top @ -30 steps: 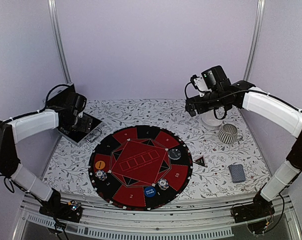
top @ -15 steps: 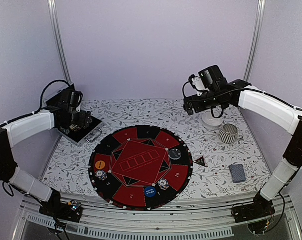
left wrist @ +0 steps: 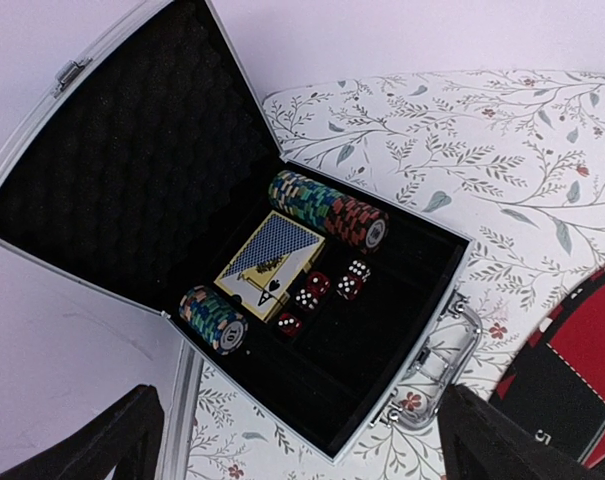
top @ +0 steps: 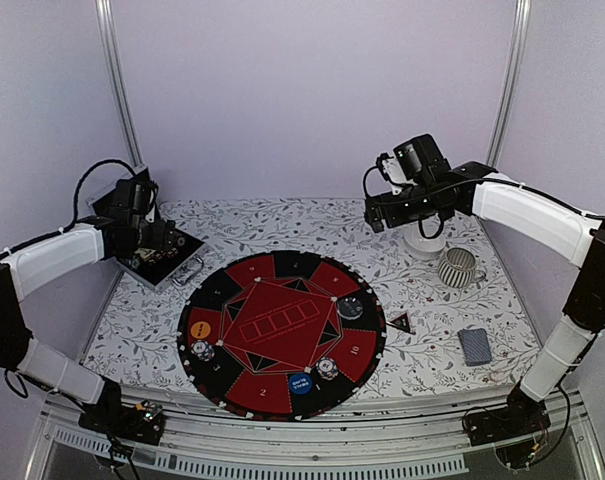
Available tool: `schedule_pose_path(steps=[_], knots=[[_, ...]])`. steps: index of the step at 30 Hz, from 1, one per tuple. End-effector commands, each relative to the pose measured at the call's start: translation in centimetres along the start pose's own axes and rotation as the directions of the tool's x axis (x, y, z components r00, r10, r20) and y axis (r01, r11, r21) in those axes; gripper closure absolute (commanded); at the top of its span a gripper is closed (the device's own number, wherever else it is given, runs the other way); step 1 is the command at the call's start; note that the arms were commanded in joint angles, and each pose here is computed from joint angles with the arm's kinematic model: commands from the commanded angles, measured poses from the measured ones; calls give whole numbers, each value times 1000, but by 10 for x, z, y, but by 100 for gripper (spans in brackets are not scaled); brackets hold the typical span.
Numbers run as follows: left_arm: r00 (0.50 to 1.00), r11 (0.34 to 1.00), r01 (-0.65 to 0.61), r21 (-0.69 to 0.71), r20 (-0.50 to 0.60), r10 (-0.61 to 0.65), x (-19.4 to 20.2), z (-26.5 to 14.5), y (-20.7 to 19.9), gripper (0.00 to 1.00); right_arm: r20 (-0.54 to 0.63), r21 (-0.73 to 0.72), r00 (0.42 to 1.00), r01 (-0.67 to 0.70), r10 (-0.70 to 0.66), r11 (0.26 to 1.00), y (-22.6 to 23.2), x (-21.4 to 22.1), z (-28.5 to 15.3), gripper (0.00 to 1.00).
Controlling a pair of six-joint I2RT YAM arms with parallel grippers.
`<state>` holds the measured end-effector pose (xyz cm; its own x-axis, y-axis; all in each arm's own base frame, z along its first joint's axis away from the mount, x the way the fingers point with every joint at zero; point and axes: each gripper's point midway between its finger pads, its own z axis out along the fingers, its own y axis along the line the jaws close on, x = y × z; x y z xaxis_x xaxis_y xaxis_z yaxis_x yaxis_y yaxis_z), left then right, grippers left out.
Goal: Distribute texas hold em gaming equipment
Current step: Pick up the pile of poker chips from the chip case.
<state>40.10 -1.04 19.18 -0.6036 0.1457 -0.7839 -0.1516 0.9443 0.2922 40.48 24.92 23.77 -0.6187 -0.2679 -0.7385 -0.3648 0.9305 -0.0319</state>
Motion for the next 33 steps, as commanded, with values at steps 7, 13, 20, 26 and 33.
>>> schedule_pose_path(steps=[7, 13, 20, 26, 33], knots=[[1000, 1000, 21, -4, 2, -21, 1, 5, 6, 2, 8, -3, 1000, -15, 15, 1000, -2, 0, 3, 1], [999, 999, 39, 5, -21, -39, 4, 10, 8, 2, 4, -3, 1000, -14, 14, 1000, -2, 2, 3, 1], [999, 999, 44, 5, -24, -44, 4, 11, 10, 2, 1, -11, 1000, -15, 15, 1000, 1, 2, 6, 1], [998, 999, 48, 5, -34, -48, 7, 13, 11, 2, -2, -13, 1000, -13, 13, 1000, 1, 2, 6, 1], [993, 952, 117, 282, -14, -118, -28, 24, -18, 27, 12, -23, 1000, -10, 10, 1000, 1, 11, 5, 1]])
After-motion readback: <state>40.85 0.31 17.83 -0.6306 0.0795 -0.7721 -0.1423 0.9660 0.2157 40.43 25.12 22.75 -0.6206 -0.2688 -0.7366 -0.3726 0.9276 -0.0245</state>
